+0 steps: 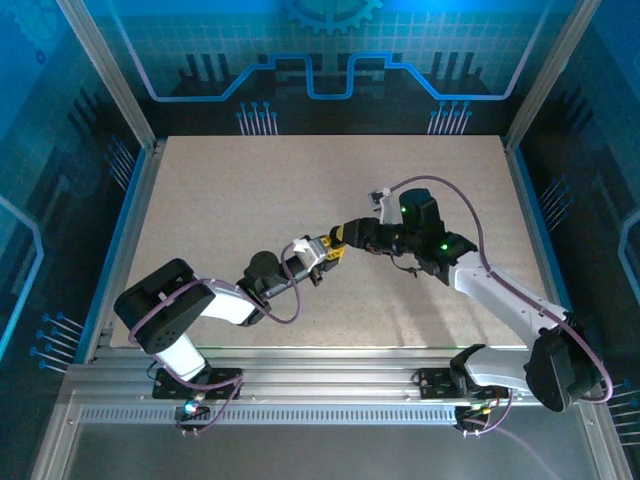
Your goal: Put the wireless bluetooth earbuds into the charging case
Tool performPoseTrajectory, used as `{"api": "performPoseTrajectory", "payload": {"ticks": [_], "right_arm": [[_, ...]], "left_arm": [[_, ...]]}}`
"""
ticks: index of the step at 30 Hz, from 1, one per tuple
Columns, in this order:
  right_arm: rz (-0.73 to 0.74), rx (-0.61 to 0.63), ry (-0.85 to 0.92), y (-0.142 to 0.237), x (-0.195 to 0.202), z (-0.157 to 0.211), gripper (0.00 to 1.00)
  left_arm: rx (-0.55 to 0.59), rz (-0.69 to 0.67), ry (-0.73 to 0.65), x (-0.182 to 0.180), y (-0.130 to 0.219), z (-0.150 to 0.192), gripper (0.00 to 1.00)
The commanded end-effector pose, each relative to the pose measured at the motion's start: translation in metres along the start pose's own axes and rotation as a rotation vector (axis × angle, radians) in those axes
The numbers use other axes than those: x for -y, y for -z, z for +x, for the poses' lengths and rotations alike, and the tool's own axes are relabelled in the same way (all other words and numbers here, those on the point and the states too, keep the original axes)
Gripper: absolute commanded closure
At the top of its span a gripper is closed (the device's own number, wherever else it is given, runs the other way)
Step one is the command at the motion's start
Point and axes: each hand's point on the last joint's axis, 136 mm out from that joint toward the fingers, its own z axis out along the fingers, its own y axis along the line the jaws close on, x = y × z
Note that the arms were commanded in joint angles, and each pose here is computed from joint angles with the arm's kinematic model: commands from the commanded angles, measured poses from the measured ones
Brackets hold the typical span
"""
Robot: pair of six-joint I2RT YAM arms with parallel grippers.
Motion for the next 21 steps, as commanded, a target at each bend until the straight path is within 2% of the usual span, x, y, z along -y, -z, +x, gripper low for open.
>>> {"api": "performPoseTrajectory", "payload": {"ticks": [1,9,16,21], "right_arm": [[-0.075,0.013,0.039,0.0,-0.024,-0.012,0.6],[-0.093,-0.007,0.052,-0.002,-0.027,-0.01,0.61],[-0.054,-0.056,0.085,0.004,-0.026,-0.004,0.58],[0.016,-0.034,0.092,0.018,-0.014,-0.01,0.58]], "left_arm": [[0.026,-0.007,-0.006,-0.001,0.002,-0.005,0.88],[0.02,-0.006,-0.004,-0.001,0.002,-0.002,0.88],[0.018,-0.004,-0.004,0.0,0.003,-0.001,0.88],[0.016,-0.007,-0.003,0.0,0.004,-0.001,0.88]]}}
